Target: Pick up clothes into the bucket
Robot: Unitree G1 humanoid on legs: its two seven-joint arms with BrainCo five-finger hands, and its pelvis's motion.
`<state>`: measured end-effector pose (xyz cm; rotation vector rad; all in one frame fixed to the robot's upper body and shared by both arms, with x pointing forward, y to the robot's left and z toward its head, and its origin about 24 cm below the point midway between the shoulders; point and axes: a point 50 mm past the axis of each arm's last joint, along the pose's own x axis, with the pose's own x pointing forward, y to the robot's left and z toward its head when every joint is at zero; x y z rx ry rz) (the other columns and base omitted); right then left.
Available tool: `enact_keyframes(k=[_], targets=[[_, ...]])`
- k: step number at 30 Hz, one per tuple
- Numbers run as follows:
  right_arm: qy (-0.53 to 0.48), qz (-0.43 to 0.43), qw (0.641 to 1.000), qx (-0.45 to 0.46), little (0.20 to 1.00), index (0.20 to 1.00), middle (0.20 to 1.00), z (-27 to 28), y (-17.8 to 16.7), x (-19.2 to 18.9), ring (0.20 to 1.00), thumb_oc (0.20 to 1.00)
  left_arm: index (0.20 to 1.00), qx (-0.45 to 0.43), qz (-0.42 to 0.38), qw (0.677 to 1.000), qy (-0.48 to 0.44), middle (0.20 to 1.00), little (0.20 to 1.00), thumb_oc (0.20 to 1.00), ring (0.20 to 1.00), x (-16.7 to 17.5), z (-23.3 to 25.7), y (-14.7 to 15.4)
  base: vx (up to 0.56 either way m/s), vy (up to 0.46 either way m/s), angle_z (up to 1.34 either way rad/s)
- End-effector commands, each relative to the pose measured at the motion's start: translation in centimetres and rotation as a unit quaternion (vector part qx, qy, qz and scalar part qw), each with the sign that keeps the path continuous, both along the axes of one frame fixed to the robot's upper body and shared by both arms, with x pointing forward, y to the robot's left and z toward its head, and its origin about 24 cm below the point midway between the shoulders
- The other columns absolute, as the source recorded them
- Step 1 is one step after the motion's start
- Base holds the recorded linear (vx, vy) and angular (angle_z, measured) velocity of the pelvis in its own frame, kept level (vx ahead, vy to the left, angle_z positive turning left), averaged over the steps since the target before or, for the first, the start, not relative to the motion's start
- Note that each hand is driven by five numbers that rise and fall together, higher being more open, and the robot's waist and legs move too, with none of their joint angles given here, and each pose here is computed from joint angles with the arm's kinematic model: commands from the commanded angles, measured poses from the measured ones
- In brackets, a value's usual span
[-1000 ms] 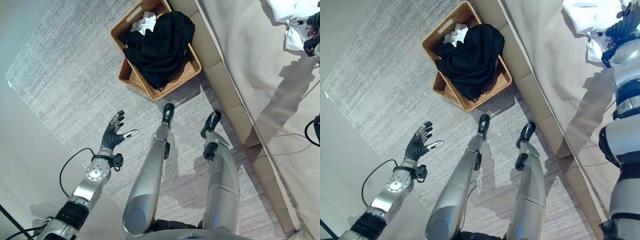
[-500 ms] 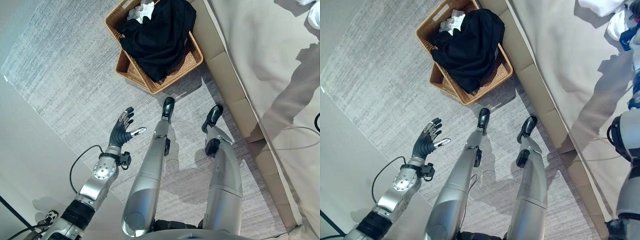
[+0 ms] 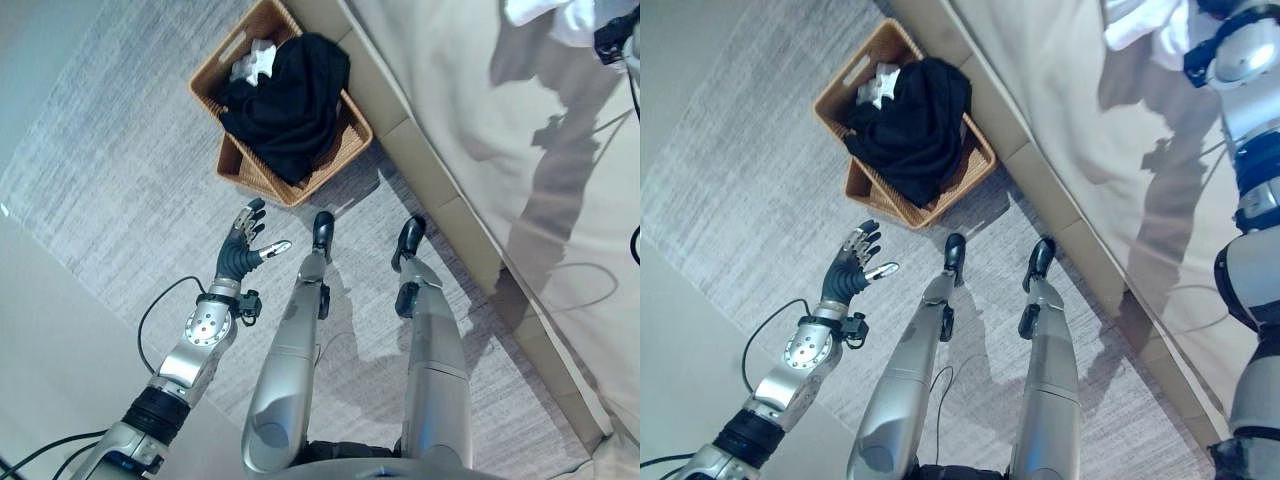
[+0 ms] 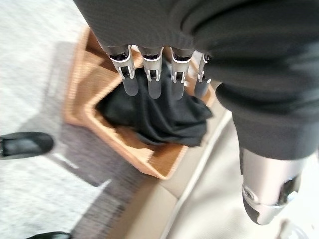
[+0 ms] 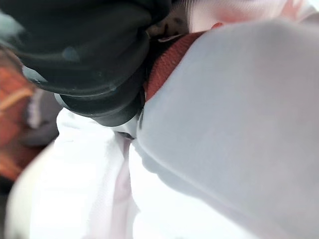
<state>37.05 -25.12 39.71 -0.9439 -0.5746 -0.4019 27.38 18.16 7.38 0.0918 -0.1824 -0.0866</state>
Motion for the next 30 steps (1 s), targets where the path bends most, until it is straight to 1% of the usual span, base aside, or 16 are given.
enact_keyframes(k=[1, 4, 5, 6, 8, 9, 11, 13, 16, 18, 21, 22, 24, 27, 30], targets=[[-0.1, 0.078, 0.992, -0.015, 0.2, 0.2, 0.2, 2.0, 1.5, -2.6, 0.2, 0.2, 1.0, 0.008, 0.02, 0.998, -0.052, 1.0, 1.0, 1.0, 1.0, -0.4, 1.7, 1.5, -0.11, 0.003, -0.31], [-0.123, 0.133, 0.983, -0.044, 0.2, 0.2, 0.2, 1.2, 2.7, -4.3, 0.2, 0.2, 1.0, 0.03, 0.021, 0.995, -0.092, 1.0, 1.0, 1.0, 1.0, 0.0, 3.5, 1.8, -0.02, -0.007, -0.12], [-0.126, 0.15, 0.98, -0.037, 0.2, 0.2, 0.2, 0.3, 2.6, -4.7, 0.2, 0.2, 1.0, 0.034, 0.019, 0.993, -0.11, 1.0, 1.0, 1.0, 1.0, 0.2, 4.4, 1.8, -0.01, -0.01, 0.03], [-0.115, 0.184, 0.975, -0.049, 0.2, 0.2, 0.2, -0.5, 3.4, -5.4, 0.2, 0.2, 1.0, 0.041, 0.016, 0.99, -0.138, 1.0, 1.0, 1.0, 1.0, 0.4, 5.8, 1.9, 0.0, 0.0, 0.0], [-0.098, 0.227, 0.969, -0.031, 0.2, 0.2, 0.2, -2.1, 3.7, -6.0, 0.2, 0.2, 1.0, 0.045, 0.007, 0.983, -0.176, 1.0, 1.0, 1.0, 1.0, 0.5, 7.8, 1.8, 0.01, -0.016, -0.04], [-0.084, 0.246, 0.965, -0.04, 0.2, 0.2, 0.2, -2.6, 4.0, -6.5, 0.2, 0.2, 1.0, 0.051, 0.01, 0.979, -0.195, 1.0, 1.0, 1.0, 1.0, 0.5, 8.7, 2.0, 0.01, -0.015, -0.04], [-0.063, 0.279, 0.957, -0.039, 0.2, 0.2, 0.2, -4.0, 4.2, -7.5, 0.2, 0.2, 1.0, 0.103, 0.006, 0.963, -0.249, 1.0, 1.0, 1.0, 1.0, 0.3, 11.4, 1.8, 0.01, -0.024, -0.06], [-0.049, 0.304, 0.95, -0.049, 0.2, 0.2, 0.2, -4.5, 4.5, -8.5, 0.2, 0.2, 1.0, 0.127, -0.006, 0.95, -0.284, 1.0, 1.0, 1.0, 1.0, 0.2, 13.4, 1.3, 0.0, -0.004, -0.05], [-0.023, 0.329, 0.943, -0.049, 0.2, 0.2, 0.2, -5.5, 4.8, -9.3, 0.2, 0.2, 1.0, 0.1, -0.044, 0.951, -0.289, 1.0, 1.0, 1.0, 1.0, 0.7, 14.0, -0.5, 0.01, 0.009, -0.03], [-0.011, 0.347, 0.936, -0.051, 0.2, 0.2, 0.2, -5.9, 5.3, -9.5, 0.2, 0.2, 1.0, 0.098, -0.068, 0.948, -0.296, 1.0, 1.0, 1.0, 1.0, 1.2, 14.5, -1.9, 0.02, -0.005, 0.0], [0.003, 0.363, 0.93, -0.062, 0.2, 0.2, 0.2, -6.4, 6.0, -9.8, 0.2, 0.2, 1.0, 0.125, -0.098, 0.937, -0.312, 1.0, 1.0, 1.0, 1.0, 1.6, 15.5, -3.7, 0.06, 0.001, -0.05], [0.008, 0.369, 0.927, -0.068, 0.2, 0.2, 0.2, -6.6, 6.4, -9.8, 0.2, 0.2, 1.0, 0.146, -0.106, 0.93, -0.32, 1.0, 1.0, 1.0, 1.0, 1.7, 16.0, -4.2, 0.05, 0.018, -0.11], [0.017, 0.379, 0.923, -0.069, 0.2, 0.2, 0.2, -7.2, 6.8, -9.9, 0.2, 0.2, 1.0, 0.16, -0.112, 0.923, -0.33, 1.0, 1.0, 1.0, 1.0, 1.8, 16.4, -4.8, 0.08, 0.022, -0.12], [0.032, 0.391, 0.917, -0.071, 0.2, 0.2, 0.2, -7.9, 7.1, -10.1, 0.2, 0.2, 1.0, 0.172, -0.146, 0.922, -0.315, 1.0, 1.0, 1.0, 1.0, 2.0, 16.0, -5.8, 0.08, 0.02, -0.12], [0.038, 0.403, 0.911, -0.071, 0.2, 0.2, 0.2, -8.4, 7.7, -10.4, 0.2, 0.2, 1.0, 0.208, -0.2, 0.914, -0.284, 1.0, 1.0, 1.0, 1.0, 2.2, 15.1, -7.1, 0.07, 0.02, -0.05]])
